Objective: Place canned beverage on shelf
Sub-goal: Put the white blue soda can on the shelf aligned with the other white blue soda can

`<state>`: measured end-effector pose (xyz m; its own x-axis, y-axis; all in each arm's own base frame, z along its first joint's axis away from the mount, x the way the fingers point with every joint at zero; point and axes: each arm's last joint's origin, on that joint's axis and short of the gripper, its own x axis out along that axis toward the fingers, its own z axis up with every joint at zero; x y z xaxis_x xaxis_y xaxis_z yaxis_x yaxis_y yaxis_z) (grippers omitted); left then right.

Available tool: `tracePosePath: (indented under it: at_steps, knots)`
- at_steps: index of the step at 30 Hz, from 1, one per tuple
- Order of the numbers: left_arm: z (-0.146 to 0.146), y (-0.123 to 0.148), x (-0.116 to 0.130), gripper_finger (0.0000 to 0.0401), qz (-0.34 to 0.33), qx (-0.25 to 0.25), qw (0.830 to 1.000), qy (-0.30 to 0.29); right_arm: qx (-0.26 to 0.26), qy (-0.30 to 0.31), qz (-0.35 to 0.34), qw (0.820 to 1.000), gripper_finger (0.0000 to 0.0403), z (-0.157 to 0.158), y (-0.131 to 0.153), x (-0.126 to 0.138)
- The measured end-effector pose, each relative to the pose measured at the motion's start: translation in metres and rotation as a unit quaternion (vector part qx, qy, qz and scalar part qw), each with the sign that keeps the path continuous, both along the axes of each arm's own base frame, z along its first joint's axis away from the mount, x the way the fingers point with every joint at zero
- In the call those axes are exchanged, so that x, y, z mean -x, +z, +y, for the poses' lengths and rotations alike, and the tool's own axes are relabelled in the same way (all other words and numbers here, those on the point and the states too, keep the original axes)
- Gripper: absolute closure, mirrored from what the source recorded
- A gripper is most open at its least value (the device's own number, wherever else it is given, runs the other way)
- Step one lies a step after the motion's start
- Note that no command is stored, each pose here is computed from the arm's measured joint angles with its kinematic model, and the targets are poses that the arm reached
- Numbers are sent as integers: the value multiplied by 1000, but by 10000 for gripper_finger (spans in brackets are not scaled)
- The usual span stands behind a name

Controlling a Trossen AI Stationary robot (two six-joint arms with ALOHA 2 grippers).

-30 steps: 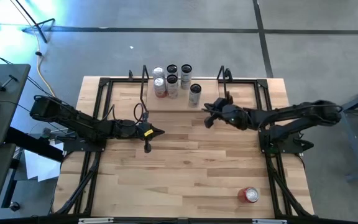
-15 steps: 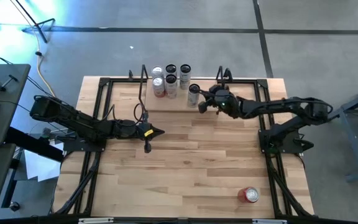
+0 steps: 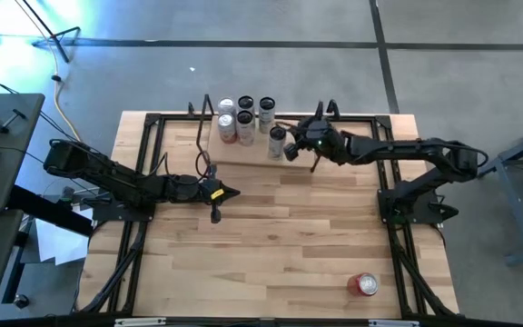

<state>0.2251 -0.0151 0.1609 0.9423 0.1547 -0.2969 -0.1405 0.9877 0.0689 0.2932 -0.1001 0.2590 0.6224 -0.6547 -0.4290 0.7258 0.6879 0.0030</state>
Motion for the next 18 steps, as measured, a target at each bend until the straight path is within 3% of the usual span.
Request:
tracePosePath:
  at_steps: [4,7,12,18]
  knots:
    - [0,0,0,401,0,0,1000,0,-6,7,54,998,403,1,16,-3]
    - [0,0,0,401,0,0,1000,0,-9,4,44,999,403,4,32,-4]
    - [0,0,0,401,0,0,1000,0,-57,11,49,997,403,12,20,-3]
    - [0,0,0,401,0,1,1000,0,-74,28,69,994,403,19,5,0]
